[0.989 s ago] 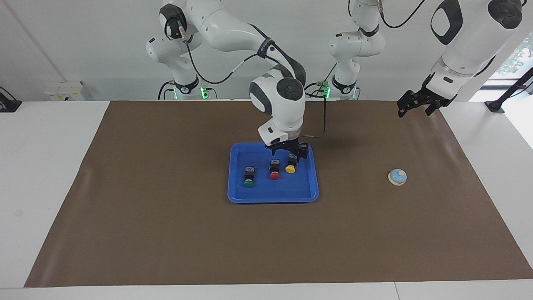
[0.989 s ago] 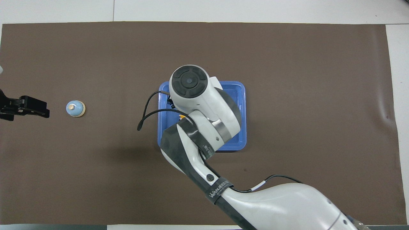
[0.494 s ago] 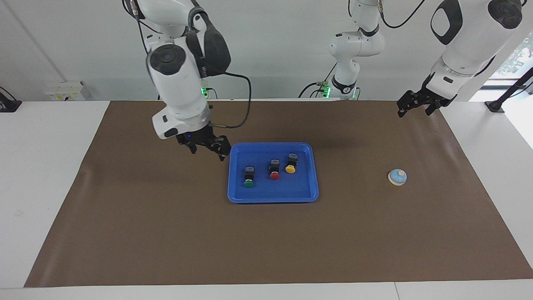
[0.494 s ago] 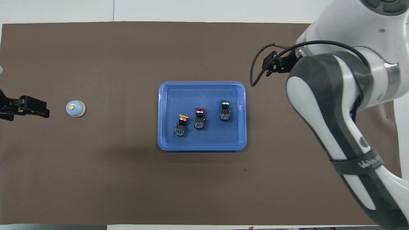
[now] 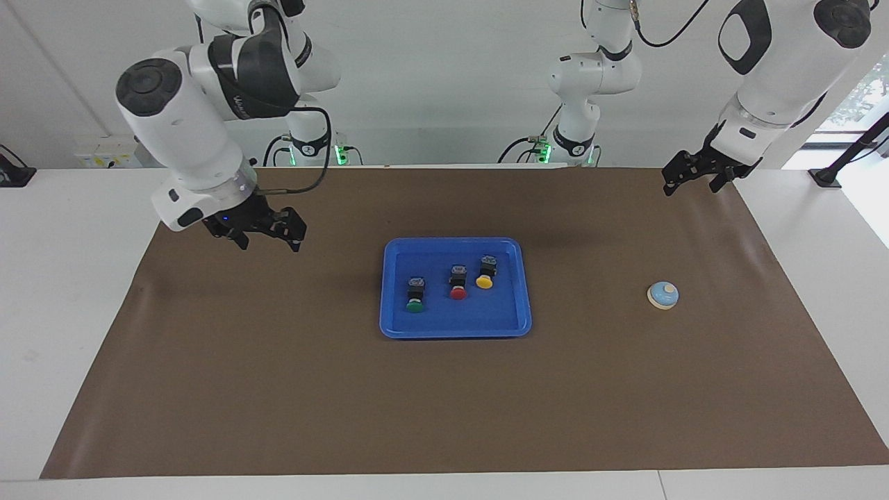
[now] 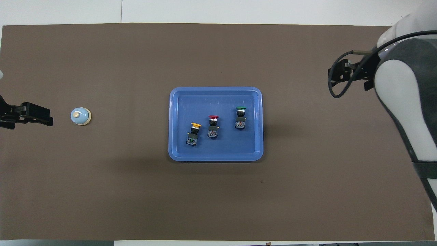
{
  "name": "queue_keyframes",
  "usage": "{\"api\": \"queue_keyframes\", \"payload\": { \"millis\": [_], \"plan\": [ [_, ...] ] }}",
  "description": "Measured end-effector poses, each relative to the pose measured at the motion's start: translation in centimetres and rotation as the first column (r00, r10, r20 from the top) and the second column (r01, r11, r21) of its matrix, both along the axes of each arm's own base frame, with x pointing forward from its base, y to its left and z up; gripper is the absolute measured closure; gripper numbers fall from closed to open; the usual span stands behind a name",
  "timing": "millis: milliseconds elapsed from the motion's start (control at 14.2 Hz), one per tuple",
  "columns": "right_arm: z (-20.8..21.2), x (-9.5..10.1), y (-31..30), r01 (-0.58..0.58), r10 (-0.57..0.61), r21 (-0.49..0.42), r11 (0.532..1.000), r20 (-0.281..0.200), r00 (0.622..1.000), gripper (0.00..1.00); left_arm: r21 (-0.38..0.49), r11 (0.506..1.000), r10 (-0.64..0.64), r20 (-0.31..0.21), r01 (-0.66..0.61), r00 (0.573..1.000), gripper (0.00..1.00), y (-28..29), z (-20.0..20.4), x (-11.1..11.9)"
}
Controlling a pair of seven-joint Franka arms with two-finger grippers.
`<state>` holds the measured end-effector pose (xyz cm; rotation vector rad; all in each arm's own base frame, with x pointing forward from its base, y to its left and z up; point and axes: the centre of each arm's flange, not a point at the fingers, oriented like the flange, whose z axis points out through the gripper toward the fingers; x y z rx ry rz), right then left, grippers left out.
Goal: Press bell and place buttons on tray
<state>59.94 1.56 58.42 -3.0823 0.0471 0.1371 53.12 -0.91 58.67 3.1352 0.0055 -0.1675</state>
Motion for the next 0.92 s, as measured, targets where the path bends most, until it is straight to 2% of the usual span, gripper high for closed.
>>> {"api": "queue_keyframes", "payload": {
  "millis": [212, 353, 494, 706, 918],
  "plan": [
    [2.8, -4.9, -1.3, 0.004, -0.004, 0.001, 1.000, -0.016, 1.000, 0.00, -0.001, 1.000, 0.025, 0.001, -0.025, 1.000, 0.00, 1.3, 0.0, 0.0],
    [3.6, -6.9, -1.7, 0.010, -0.010, 0.000, 1.000, -0.027, 1.000, 0.00, -0.001, 1.000, 0.031, 0.001, -0.031, 1.000, 0.00, 1.7, 0.0, 0.0],
    [3.4, -7.1, -1.8, 0.011, -0.011, -0.007, 1.000, -0.025, 1.000, 0.00, -0.001, 1.000, 0.025, 0.002, -0.025, 1.000, 0.00, 1.3, 0.1, 0.0],
    [2.8, -6.3, -2.0, 0.012, -0.011, -0.030, 0.999, 0.011, 1.000, 0.00, -0.001, 1.000, -0.007, 0.002, 0.007, 1.000, 0.00, -0.4, 0.1, 0.0],
    [2.1, -6.1, -2.4, -0.009, 0.010, -0.052, 0.999, 0.019, 1.000, 0.00, -0.001, 1.000, -0.020, 0.002, 0.020, 1.000, 0.00, -0.9, 0.1, 0.0]
  ]
}}
